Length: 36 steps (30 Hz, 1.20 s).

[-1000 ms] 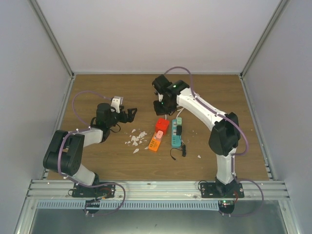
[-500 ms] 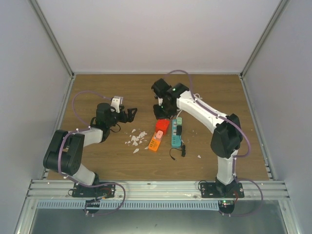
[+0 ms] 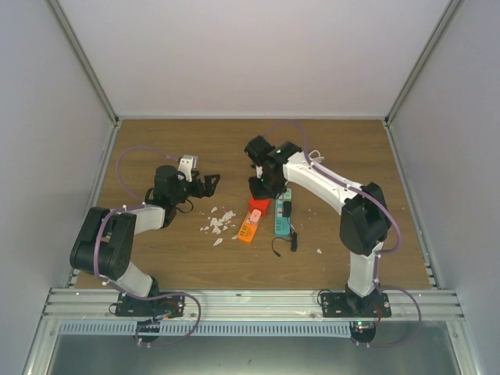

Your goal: Insert the plug

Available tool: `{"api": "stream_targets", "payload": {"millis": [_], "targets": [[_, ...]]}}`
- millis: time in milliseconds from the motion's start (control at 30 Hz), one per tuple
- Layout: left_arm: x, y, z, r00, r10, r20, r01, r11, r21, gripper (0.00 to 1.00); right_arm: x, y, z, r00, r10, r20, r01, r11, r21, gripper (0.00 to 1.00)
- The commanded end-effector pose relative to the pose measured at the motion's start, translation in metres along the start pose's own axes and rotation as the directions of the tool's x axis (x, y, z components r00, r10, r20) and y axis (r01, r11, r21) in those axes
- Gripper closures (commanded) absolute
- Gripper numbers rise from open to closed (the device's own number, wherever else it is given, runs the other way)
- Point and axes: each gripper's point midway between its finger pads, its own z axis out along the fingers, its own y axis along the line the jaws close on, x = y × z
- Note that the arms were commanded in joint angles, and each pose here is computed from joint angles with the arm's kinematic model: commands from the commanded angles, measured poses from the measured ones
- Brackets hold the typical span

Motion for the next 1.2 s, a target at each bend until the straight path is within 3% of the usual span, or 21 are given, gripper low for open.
{"api": "stream_targets", "payload": {"millis": [0, 133, 300, 467, 533, 667, 733, 833, 1167], "targets": [[-0.018, -0.003, 0.002, 0.998, 0.017, 0.054, -0.018, 1.000, 0.021, 0.01, 0.026, -0.001, 0.021, 0.999, 0.001, -0.049, -0.003, 0.999, -0.035, 0.99], [-0.018, -0.005, 0.002, 0.998, 0.021, 0.056, -0.022, 0.999, 0.031, 0.01, 0.015, 0.001, 0.012, 1.000, -0.017, -0.023, 0.017, 0.999, -0.027, 1.00], [-0.017, -0.005, 0.000, 0.998, 0.020, 0.059, -0.022, 0.999, 0.034, 0.01, -0.016, 0.004, -0.039, 0.995, -0.026, 0.101, 0.027, 1.000, -0.012, 1.00], [-0.016, -0.019, -0.007, 0.997, 0.026, 0.073, -0.033, 0.995, 0.096, 0.01, -0.003, -0.010, -0.064, 0.986, 0.006, 0.167, 0.001, 0.999, -0.040, 0.97], [-0.011, -0.034, -0.018, 0.994, 0.047, 0.100, -0.060, 0.990, 0.125, 0.01, 0.014, -0.017, -0.063, 0.986, 0.017, 0.165, -0.007, 0.998, -0.060, 0.86], [0.011, -0.073, -0.040, 0.983, 0.119, 0.140, -0.138, 0.981, 0.138, 0.01, 0.043, -0.035, -0.073, 0.977, 0.043, 0.210, -0.026, 0.996, -0.081, 0.20], [0.024, -0.092, -0.050, 0.978, 0.151, 0.144, -0.171, 0.976, 0.137, 0.01, 0.055, -0.043, -0.082, 0.968, 0.056, 0.246, -0.034, 0.995, -0.093, 0.07], [0.043, -0.107, -0.060, 0.977, 0.175, 0.120, -0.189, 0.974, 0.123, 0.01, 0.073, -0.054, -0.093, 0.955, 0.067, 0.289, -0.038, 0.994, -0.105, 0.01], [0.129, -0.124, -0.062, 0.981, 0.168, -0.102, -0.165, 0.986, 0.032, 0.01, 0.116, -0.070, -0.104, 0.930, 0.083, 0.357, -0.031, 0.988, -0.150, 0.00]]}}
